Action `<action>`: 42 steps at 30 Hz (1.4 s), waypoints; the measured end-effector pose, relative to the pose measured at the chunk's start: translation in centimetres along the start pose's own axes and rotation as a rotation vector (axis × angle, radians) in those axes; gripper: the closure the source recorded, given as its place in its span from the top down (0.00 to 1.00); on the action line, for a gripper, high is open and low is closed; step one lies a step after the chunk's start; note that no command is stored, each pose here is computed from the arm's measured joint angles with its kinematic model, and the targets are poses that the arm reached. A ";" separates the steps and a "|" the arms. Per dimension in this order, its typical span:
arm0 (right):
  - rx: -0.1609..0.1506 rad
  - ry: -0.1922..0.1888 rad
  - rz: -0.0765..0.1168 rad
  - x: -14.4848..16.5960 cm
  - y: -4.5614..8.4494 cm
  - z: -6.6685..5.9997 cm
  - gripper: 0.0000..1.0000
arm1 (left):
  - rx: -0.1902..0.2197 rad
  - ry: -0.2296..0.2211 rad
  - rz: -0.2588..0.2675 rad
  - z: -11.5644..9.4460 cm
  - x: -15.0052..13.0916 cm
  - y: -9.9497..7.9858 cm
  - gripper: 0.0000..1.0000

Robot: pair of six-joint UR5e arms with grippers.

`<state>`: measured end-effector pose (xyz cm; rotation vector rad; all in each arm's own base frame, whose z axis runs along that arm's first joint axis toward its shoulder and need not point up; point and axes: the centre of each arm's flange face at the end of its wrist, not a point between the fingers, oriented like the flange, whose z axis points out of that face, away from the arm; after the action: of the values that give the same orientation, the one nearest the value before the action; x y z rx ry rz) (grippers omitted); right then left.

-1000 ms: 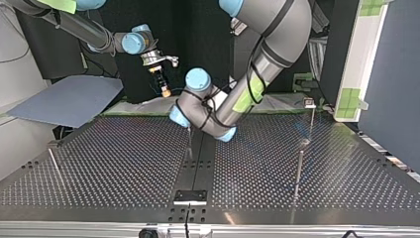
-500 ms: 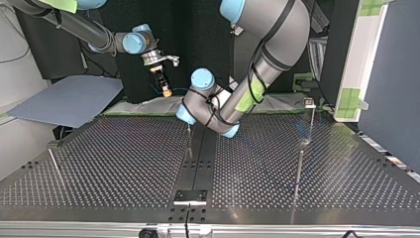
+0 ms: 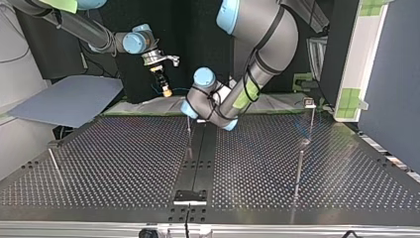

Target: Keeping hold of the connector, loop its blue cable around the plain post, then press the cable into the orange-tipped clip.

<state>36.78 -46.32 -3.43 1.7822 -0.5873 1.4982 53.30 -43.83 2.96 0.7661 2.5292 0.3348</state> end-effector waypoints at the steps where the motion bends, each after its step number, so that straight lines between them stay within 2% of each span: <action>1: 0.000 0.000 0.000 0.0 0.0 0.0 0.00 | -0.001 -0.008 -0.009 0.2 -0.1 0.1 1.00; 8: 0.000 0.001 0.000 0.0 0.0 0.0 0.00 | -0.014 -0.071 -0.076 1.6 -0.9 0.6 1.00; 17: 0.000 0.001 0.000 0.0 0.0 0.0 0.00 | -0.022 -0.061 -0.116 4.8 0.7 0.1 1.00; 32: 0.006 0.006 0.001 0.1 0.0 0.1 0.00 | -0.034 -0.124 -0.201 7.2 1.6 0.5 1.00; 42: 0.006 0.005 0.005 0.1 0.0 0.2 0.00 | -0.037 -0.125 -0.263 9.4 4.4 0.8 1.00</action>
<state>36.91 -46.46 -3.36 1.7824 -0.5853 1.5091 55.17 -39.76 -6.49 0.4186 2.4587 0.2353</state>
